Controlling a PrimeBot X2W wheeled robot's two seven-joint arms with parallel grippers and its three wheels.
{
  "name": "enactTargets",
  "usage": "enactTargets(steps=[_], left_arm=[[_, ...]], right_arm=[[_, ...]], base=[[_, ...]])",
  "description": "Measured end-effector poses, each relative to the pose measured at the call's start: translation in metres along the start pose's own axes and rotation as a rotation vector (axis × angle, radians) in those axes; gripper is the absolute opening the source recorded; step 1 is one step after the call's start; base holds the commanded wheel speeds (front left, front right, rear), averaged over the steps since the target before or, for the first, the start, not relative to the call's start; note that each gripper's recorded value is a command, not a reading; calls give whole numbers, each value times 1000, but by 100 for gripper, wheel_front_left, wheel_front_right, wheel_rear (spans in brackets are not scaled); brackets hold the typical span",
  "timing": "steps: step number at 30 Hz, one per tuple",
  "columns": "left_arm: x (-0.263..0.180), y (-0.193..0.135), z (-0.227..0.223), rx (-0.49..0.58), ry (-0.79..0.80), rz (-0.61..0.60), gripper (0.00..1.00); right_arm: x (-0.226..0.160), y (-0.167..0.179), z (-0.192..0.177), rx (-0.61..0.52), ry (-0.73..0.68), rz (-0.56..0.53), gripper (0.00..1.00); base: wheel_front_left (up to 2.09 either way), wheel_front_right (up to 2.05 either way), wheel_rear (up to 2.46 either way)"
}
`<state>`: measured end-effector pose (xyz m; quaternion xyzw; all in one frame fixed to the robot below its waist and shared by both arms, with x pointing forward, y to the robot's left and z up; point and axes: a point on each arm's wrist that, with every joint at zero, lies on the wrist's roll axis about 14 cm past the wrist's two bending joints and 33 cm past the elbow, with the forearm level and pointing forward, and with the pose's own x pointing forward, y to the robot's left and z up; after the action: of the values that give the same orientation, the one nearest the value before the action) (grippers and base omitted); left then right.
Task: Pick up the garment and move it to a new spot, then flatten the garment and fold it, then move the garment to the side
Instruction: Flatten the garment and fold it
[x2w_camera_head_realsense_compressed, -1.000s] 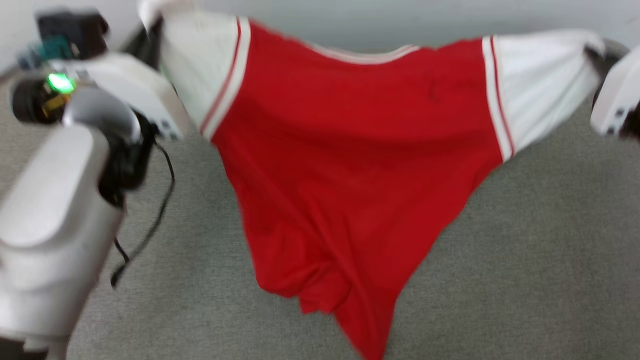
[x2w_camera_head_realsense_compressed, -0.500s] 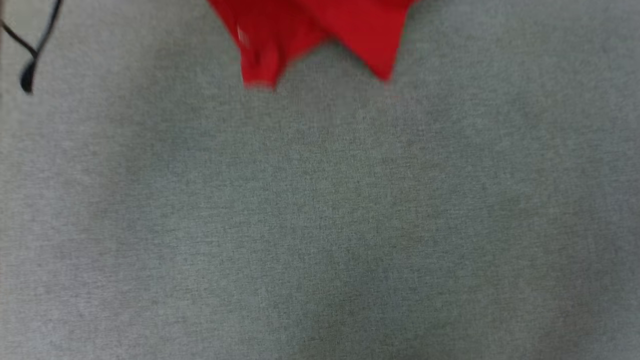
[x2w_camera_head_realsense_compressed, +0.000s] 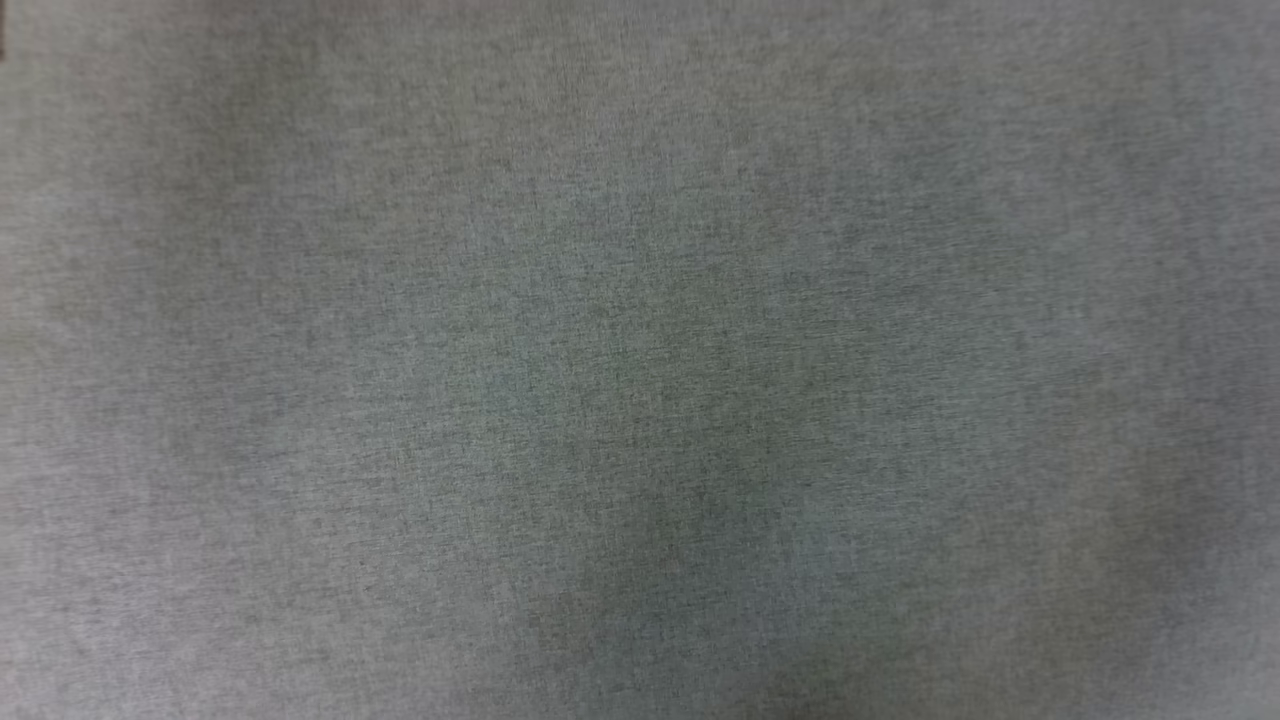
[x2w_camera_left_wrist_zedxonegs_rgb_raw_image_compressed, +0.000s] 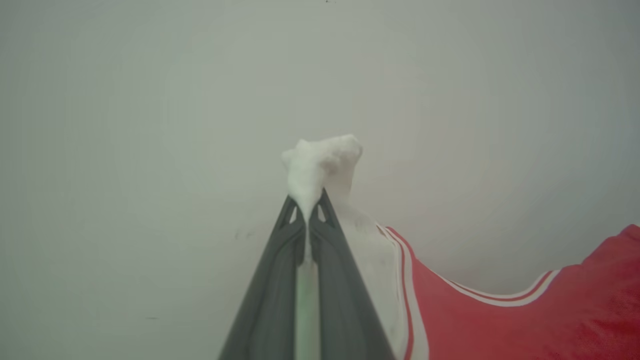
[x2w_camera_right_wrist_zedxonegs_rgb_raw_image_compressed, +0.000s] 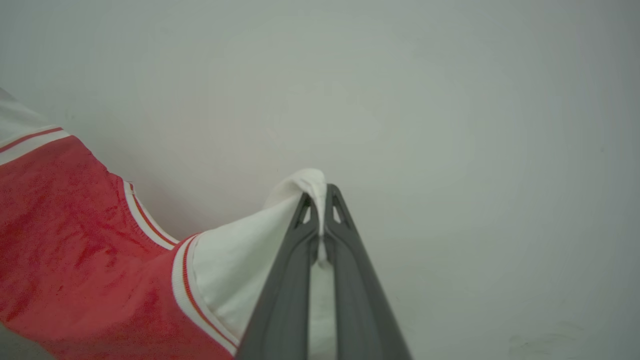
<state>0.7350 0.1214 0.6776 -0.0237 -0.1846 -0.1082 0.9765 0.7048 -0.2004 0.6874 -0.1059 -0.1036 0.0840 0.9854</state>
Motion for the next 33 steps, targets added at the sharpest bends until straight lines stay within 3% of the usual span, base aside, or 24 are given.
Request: enactTargets(steps=[6,14,18,22,33], left_arm=[[-18,6,-71,-49,118,32,0],[-64,2,-112,-135,206,65,0],[-115,-3,-134,-164,301,81,0],[-160,-7,-125,-210,322,109,0],[-298,-4,-90,-217,370,196,0]], right_arm=[[5,29,-64,55,105,51,0],[-30,52,-123,169,232,70,0],[-74,67,-154,245,323,77,0],[-123,76,-166,302,372,76,0],[-254,81,-167,410,446,42,0]], base=[[0,0,0],[0,0,0],[0,0,0],[0,0,0],[0,0,0]])
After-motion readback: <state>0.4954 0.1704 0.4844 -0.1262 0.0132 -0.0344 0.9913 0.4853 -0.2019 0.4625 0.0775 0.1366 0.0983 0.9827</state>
